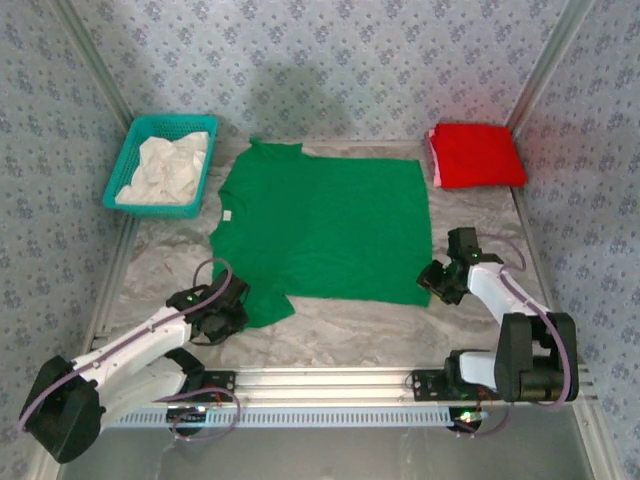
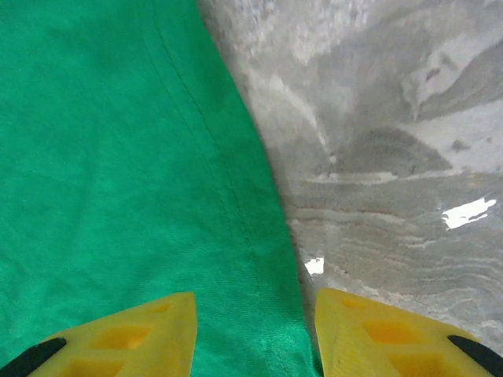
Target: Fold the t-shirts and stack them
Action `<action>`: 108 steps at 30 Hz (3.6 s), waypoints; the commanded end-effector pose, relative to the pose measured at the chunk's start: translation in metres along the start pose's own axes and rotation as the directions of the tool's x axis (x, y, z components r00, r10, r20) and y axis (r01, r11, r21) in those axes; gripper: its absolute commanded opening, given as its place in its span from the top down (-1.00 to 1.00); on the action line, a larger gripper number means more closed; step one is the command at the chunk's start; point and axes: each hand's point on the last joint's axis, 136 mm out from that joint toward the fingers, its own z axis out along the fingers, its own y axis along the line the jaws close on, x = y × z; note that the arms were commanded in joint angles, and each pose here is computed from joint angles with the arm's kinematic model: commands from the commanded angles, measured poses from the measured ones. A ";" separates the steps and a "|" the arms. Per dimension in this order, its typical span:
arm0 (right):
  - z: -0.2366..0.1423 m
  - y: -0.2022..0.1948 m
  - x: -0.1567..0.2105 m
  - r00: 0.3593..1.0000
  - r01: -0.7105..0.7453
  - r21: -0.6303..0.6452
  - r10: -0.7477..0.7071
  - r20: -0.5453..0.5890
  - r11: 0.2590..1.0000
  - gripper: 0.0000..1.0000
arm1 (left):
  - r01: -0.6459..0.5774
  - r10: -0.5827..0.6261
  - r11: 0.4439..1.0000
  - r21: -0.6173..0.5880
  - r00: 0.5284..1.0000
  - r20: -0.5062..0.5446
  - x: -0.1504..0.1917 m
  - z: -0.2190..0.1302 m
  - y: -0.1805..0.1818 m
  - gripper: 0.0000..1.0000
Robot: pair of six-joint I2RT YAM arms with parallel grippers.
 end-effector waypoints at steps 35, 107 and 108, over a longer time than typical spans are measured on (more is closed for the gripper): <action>-0.006 -0.001 0.042 0.997 -0.031 0.049 0.035 -0.072 0.998 0.74 | -0.008 0.005 0.998 0.068 0.999 0.048 -0.015 -0.003 -0.012 1.00; -0.082 0.091 -0.176 0.952 0.072 -0.044 -0.056 0.300 0.996 0.32 | -0.602 0.492 0.795 0.076 0.712 0.501 -0.292 -0.127 -0.249 0.02; -0.083 0.090 -0.169 0.950 0.079 -0.056 -0.058 0.308 0.995 0.32 | -0.595 0.479 0.799 0.092 0.721 0.500 -0.284 -0.125 -0.244 0.00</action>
